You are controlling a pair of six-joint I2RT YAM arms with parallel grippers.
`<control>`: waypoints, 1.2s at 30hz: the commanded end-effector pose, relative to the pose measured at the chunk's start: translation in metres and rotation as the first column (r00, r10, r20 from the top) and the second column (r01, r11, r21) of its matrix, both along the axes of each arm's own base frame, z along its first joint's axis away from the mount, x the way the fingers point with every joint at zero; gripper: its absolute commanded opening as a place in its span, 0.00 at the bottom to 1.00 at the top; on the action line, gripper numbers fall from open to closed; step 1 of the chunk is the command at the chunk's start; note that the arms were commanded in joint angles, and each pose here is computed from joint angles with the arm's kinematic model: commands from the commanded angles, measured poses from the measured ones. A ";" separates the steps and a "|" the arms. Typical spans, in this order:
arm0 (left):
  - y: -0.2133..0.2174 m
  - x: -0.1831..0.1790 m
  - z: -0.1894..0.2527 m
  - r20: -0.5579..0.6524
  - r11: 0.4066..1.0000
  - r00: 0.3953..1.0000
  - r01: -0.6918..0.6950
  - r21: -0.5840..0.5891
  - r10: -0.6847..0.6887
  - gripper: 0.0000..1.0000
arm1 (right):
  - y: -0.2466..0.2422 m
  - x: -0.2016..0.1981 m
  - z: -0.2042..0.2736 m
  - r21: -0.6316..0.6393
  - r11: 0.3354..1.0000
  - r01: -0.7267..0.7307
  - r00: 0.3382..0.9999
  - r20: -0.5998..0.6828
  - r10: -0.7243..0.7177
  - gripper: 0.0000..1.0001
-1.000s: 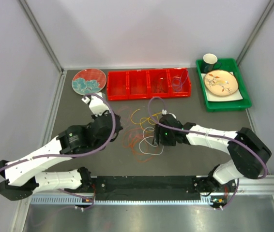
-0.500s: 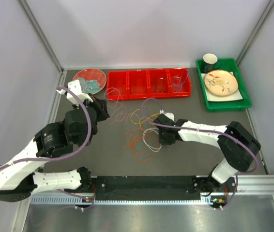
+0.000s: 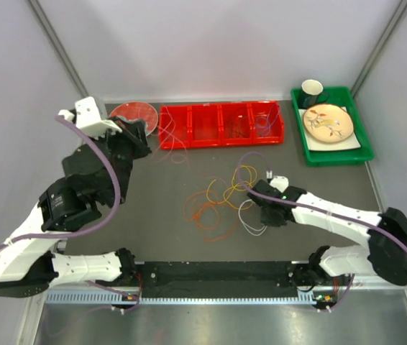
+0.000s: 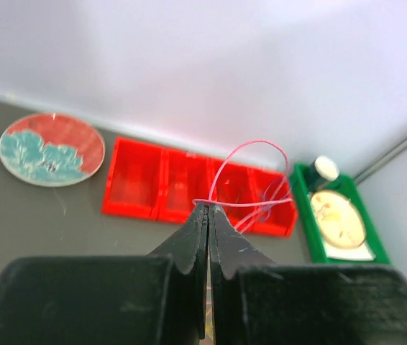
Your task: Untangle the cables
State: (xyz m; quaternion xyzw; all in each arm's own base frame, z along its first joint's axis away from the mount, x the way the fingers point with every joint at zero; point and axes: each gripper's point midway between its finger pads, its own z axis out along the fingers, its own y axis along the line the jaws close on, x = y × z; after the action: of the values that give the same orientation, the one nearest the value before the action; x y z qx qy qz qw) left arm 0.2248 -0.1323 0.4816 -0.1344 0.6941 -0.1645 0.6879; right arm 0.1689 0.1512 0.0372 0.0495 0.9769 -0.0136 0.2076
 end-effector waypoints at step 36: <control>-0.022 0.005 0.001 0.028 0.995 0.999 0.046 -0.088 -0.043 0.00 | 0.163 0.066 0.142 0.425 0.685 -0.592 0.792 0.467 0.394 0.77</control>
State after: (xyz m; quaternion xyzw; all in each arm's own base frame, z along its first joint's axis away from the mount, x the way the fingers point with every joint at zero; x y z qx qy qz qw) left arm 0.2317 -0.1565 0.4800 -0.1432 0.6829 -0.2014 0.6875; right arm 0.2212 0.2906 0.1652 -0.1358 0.8835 0.3047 0.3288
